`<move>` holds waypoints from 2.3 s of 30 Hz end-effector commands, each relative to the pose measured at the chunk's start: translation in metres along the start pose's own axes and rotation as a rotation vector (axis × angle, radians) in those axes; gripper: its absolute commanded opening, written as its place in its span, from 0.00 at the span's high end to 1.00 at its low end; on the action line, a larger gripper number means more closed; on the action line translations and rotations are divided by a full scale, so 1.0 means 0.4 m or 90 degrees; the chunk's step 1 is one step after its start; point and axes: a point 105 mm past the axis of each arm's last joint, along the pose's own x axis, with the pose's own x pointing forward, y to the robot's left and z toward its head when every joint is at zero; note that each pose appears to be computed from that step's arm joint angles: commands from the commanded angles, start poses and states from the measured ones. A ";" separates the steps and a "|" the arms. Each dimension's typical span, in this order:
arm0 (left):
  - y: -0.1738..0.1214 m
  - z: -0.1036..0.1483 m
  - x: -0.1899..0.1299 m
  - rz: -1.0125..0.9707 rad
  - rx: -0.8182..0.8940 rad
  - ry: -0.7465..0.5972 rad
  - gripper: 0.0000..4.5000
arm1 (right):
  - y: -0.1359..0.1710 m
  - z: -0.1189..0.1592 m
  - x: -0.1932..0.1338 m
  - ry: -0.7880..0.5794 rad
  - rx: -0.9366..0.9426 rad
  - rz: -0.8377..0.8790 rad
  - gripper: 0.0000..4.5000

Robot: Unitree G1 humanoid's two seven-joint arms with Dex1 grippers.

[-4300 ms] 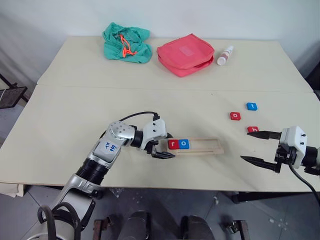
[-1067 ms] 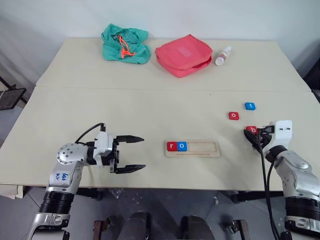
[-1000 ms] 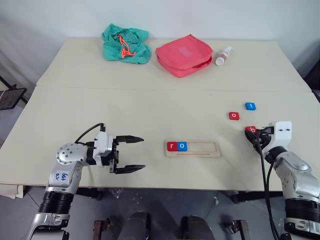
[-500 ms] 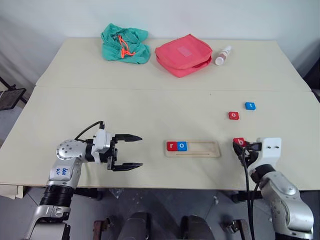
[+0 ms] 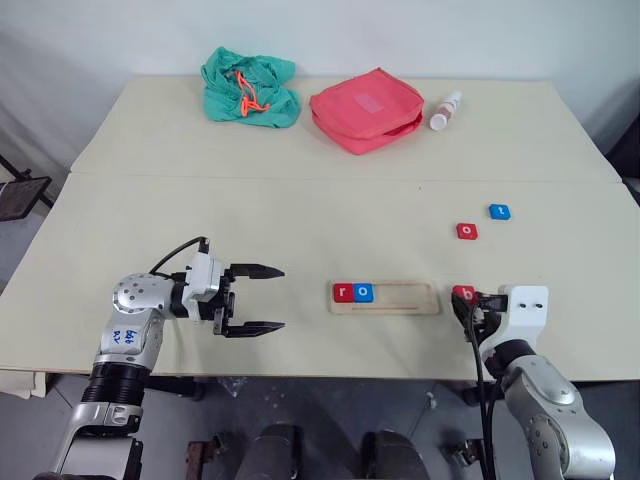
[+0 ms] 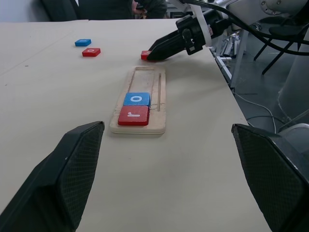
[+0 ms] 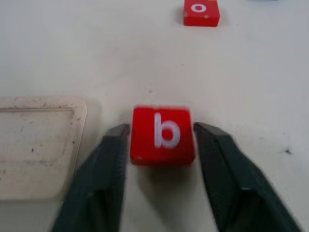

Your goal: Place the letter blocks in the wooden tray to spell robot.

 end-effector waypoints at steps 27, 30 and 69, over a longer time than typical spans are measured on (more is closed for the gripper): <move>-0.020 -0.001 -0.018 0.027 0.005 0.000 0.00 | -0.067 0.111 0.037 0.102 -0.368 0.436 0.00; -0.027 0.000 -0.021 0.035 0.004 -0.001 0.00 | -0.080 0.108 0.050 0.136 -0.412 0.476 0.00; -0.016 -0.012 -0.021 0.060 0.016 0.005 0.00 | 0.089 0.225 0.069 0.172 -0.514 0.642 0.67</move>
